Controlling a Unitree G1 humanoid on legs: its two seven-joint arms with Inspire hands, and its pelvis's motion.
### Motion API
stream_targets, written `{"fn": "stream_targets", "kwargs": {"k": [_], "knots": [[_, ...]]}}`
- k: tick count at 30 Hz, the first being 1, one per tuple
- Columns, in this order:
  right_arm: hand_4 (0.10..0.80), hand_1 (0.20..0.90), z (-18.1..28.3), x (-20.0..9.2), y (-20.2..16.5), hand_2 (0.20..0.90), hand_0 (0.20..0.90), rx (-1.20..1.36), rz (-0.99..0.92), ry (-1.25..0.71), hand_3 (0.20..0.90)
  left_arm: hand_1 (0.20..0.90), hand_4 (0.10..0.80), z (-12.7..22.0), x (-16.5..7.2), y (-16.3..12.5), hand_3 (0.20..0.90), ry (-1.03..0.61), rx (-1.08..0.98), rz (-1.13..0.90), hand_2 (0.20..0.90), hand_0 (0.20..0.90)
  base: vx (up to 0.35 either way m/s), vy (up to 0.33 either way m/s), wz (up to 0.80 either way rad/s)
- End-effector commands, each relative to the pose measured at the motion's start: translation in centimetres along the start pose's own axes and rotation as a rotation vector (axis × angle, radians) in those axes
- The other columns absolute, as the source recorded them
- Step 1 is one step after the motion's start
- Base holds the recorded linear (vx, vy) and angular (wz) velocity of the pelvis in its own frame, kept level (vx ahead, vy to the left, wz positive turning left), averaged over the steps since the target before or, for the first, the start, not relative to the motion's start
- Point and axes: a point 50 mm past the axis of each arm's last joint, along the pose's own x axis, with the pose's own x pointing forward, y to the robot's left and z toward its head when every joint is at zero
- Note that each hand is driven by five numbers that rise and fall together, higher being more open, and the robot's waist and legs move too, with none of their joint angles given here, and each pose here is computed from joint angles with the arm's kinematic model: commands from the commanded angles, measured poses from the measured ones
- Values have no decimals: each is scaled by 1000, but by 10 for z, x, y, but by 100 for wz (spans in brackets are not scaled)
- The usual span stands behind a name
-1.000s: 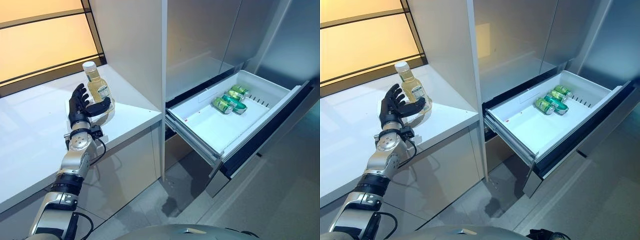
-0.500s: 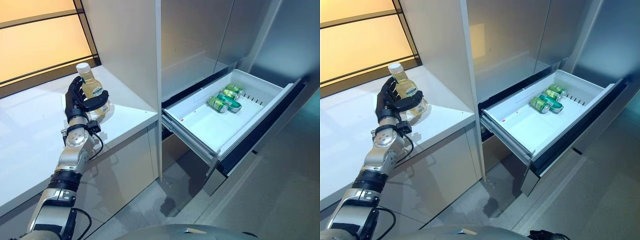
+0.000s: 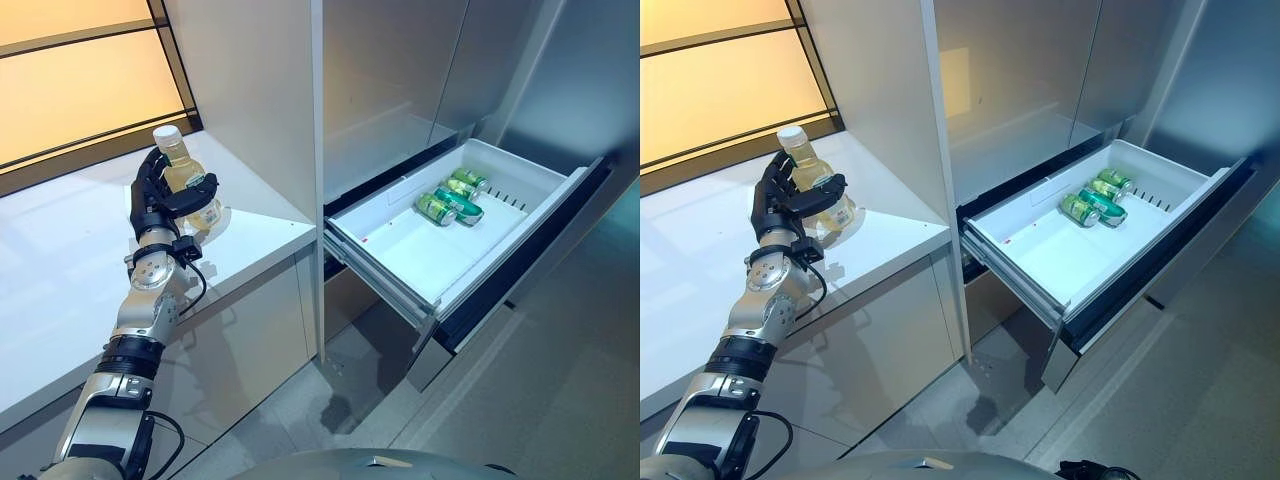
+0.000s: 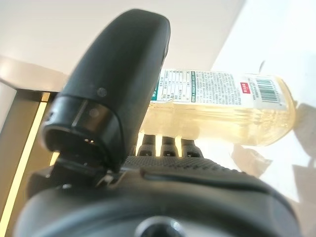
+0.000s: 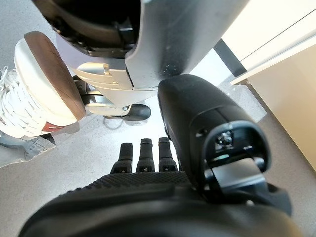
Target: Put drinks into fridge and close the fridge
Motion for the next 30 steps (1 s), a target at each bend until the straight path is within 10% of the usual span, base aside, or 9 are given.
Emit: {"fn": "stream_targets", "kwargs": {"k": [1,3,16,30], "knots": [[800,900,-7,1,10,900,900,-77,66,41,900,469,298,94,25,-30,398,-367,-143,-80,469,469,0,0,0],[800,900,-7,1,10,900,900,-77,65,41,900,300,100,94,25,-30,200,-366,-143,-84,300,300,0,0,0],[800,900,-7,1,9,900,900,-106,64,41,900,300,100,100,24,-32,200,-395,-152,-108,300,300,0,0,0],[800,900,67,-10,40,900,900,-977,146,-195,900,300,100,123,-3,-66,200,-512,-166,-309,300,300,-4,-1,1]]}}
